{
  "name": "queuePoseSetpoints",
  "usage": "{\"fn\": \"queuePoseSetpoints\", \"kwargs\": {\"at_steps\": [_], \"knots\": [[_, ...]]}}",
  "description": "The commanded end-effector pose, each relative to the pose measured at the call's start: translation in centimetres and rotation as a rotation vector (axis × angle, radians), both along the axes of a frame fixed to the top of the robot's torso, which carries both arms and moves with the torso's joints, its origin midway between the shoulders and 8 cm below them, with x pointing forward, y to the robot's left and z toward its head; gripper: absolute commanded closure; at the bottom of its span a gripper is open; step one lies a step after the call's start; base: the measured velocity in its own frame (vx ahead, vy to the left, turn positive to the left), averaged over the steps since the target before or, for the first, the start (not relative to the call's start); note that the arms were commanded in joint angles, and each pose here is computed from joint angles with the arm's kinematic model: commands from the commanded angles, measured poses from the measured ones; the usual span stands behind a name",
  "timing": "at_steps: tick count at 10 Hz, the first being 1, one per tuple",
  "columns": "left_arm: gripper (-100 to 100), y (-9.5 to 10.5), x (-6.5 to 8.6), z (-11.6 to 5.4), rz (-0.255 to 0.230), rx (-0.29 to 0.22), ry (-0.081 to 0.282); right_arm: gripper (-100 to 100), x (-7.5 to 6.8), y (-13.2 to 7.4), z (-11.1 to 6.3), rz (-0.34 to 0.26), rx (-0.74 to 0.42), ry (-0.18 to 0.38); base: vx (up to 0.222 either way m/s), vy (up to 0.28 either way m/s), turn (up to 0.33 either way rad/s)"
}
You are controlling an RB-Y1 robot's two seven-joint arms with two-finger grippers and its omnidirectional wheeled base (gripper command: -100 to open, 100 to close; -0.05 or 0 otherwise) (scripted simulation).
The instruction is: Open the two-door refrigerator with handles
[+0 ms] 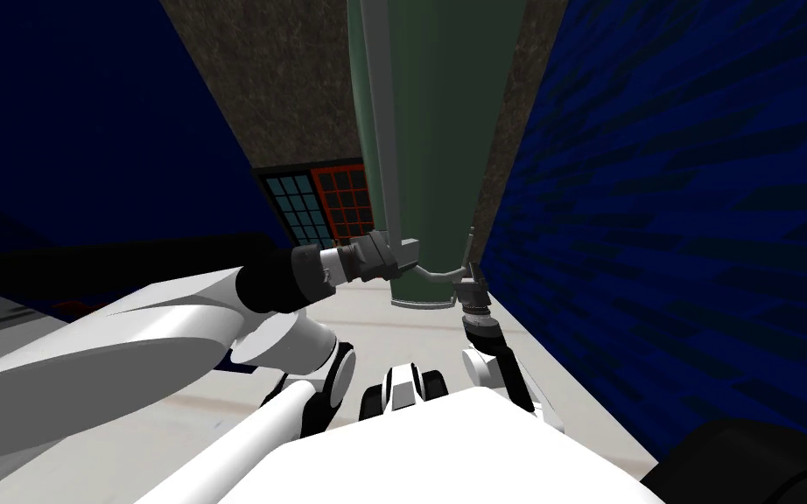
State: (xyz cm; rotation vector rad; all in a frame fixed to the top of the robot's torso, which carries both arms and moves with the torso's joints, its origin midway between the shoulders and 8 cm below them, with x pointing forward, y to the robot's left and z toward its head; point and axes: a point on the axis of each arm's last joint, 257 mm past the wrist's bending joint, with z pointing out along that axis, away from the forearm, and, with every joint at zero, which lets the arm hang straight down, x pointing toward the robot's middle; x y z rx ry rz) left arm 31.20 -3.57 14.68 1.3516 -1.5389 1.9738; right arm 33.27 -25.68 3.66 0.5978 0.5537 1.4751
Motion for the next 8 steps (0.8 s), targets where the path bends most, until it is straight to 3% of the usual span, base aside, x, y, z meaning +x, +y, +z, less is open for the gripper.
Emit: {"fn": "queuePoseSetpoints", "kwargs": {"at_steps": [1,2,3,8], "knots": [[-100,0.2,-0.7,1.6,-0.007,-0.025,-0.019,0,0.0,0.0,0.0,0.0,0.0,0.0,0.011,-0.019,0.035],[-100,0.1,-0.5,0.1,-0.008,0.009,0.002,0,0.0,0.0,0.0,0.0,0.0,0.0,0.002,-0.008,0.001],[0,0.1,-0.5,-0.1,-0.009,0.014,0.007,0,0.0,0.0,0.0,0.0,0.0,0.0,0.0,0.0,0.0],[0,0.1,-0.5,-0.1,-0.009,0.015,0.008,0,0.0,0.0,0.0,0.0,0.0,0.0,0.0,0.0,0.0]]}}
